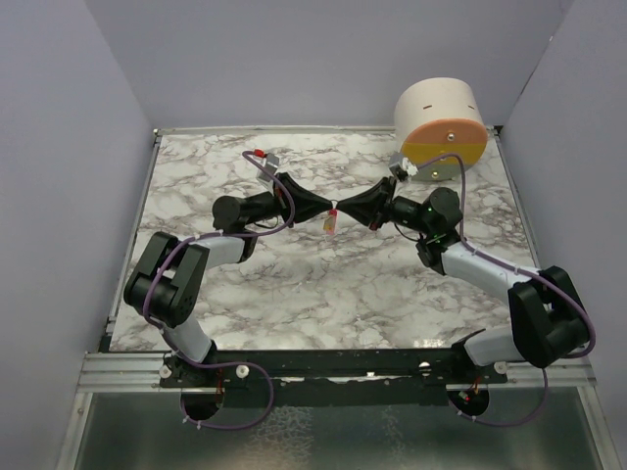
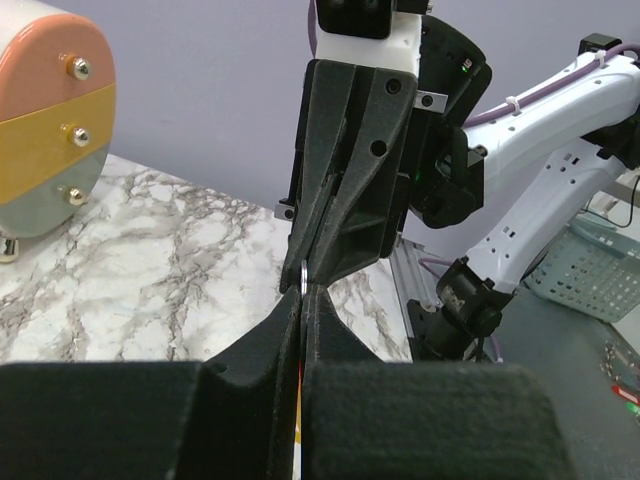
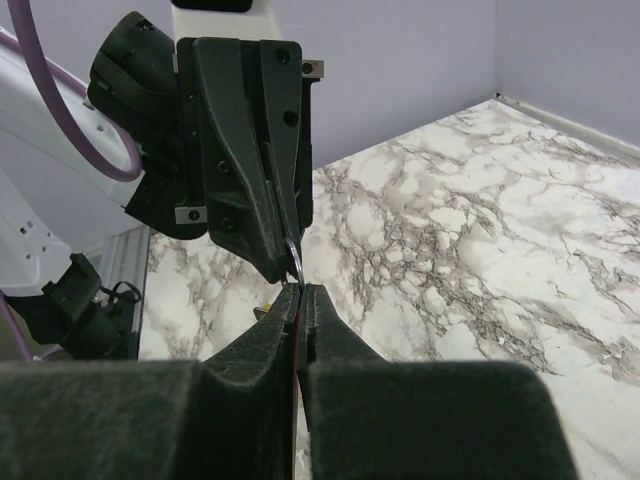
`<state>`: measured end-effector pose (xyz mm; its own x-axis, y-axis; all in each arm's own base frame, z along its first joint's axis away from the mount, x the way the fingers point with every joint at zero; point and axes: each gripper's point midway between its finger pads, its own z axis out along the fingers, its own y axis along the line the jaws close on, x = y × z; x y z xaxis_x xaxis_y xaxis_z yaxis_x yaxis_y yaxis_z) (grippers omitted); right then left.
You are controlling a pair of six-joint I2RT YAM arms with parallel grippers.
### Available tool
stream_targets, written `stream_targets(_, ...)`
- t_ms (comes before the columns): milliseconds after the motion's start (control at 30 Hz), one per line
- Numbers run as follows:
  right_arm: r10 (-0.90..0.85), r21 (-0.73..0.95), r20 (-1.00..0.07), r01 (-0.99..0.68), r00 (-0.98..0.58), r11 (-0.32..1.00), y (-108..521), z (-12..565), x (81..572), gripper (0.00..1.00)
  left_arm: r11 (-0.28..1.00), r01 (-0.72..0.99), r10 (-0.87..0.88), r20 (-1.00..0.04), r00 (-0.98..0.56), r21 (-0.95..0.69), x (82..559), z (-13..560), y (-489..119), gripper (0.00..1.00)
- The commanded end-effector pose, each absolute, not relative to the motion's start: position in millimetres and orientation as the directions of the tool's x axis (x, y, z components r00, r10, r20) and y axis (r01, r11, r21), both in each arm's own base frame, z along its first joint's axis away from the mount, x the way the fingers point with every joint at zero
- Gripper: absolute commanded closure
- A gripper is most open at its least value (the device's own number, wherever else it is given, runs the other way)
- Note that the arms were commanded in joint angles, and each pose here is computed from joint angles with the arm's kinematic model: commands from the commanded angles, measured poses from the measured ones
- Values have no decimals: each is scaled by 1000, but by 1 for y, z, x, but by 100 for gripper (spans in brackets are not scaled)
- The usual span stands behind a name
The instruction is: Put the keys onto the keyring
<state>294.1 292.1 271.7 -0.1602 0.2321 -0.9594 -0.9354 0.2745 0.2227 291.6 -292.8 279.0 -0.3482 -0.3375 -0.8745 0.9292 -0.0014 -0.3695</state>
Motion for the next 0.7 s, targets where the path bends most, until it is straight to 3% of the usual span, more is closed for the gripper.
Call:
stream_targets(0, 258, 194, -958, -943, -123, 271, 293, 287, 299, 99, -32, 988, -418, -896, -150, -151, 274, 315, -288, 100)
stream_targets(200, 260, 208, -956, -936, -133, 285, 294, 288, 304, 99, -22, 987, -432, -889, -155, -161, 271, 318, -285, 100)
stream_targets(433, 265, 193, -959, -912, -98, 361, 284, 291, 307, 72, 77, 965, -413, -889, -198, -251, 285, 315, -284, 100)
stream_targets(667, 246, 159, -968, -888, -54, 432, 271, 290, 303, 59, 153, 935, -387, -890, -241, -320, 295, 311, -281, 100)
